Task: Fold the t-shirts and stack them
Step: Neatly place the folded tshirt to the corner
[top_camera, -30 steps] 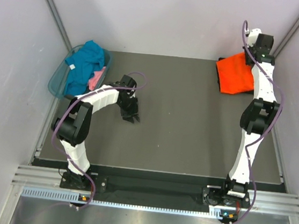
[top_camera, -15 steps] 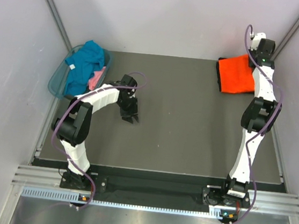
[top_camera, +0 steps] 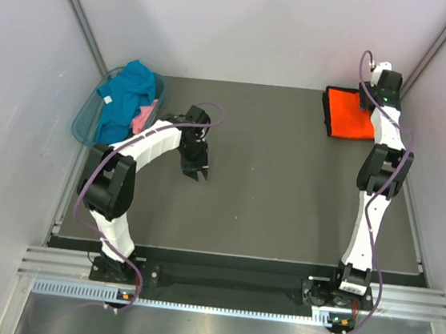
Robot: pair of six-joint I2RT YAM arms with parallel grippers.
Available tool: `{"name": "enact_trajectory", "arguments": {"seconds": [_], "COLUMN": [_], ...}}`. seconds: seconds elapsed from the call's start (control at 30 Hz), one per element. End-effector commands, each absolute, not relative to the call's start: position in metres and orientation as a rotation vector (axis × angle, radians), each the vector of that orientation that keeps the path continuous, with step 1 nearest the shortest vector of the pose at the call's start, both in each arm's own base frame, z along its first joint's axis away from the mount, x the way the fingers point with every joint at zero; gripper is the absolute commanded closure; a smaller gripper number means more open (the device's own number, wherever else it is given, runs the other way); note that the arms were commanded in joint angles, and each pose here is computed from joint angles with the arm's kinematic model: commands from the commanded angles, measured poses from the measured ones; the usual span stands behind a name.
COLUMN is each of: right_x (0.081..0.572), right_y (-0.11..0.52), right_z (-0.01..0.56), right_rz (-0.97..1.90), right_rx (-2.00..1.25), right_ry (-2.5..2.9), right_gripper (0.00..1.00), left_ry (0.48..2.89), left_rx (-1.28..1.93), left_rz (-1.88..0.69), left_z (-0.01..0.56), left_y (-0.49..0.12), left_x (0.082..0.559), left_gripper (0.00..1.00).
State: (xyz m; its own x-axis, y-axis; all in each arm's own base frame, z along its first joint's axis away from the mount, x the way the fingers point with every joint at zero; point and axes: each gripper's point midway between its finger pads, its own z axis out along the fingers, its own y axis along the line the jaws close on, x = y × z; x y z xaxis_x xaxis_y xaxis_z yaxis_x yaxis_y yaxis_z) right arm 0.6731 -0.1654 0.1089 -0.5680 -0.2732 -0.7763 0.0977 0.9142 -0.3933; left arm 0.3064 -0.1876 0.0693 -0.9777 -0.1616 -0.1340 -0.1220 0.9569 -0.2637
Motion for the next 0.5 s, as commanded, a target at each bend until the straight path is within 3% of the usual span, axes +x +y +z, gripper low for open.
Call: {"name": "enact_trajectory", "arguments": {"seconds": [0.0,0.1,0.3,0.47], "right_x": [0.685,0.677,0.652,0.625], "right_y": [-0.192,-0.192,-0.181,-0.135], "right_z": [0.189,0.228,0.293,0.304], "right_rz": [-0.564,-0.565,-0.503,-0.343], "right_rx": [-0.004,0.033,0.067,0.081], "right_ry": [1.917,1.865,1.8,1.886], "right_gripper": [0.19,0.01,0.0,0.0], "left_ry": [2.89,2.867,2.804,2.777], "left_rx": [-0.186,-0.186,-0.154,-0.153], "left_rz": [-0.374,-0.393,-0.459,-0.542], "left_z": [0.108,0.12,0.151,0.163], "left_y": [-0.191,-0.194,-0.211,-0.223], "left_x": [0.309,0.311,0.316,0.31], "left_gripper": [0.6,0.6,0.6,0.6]}}
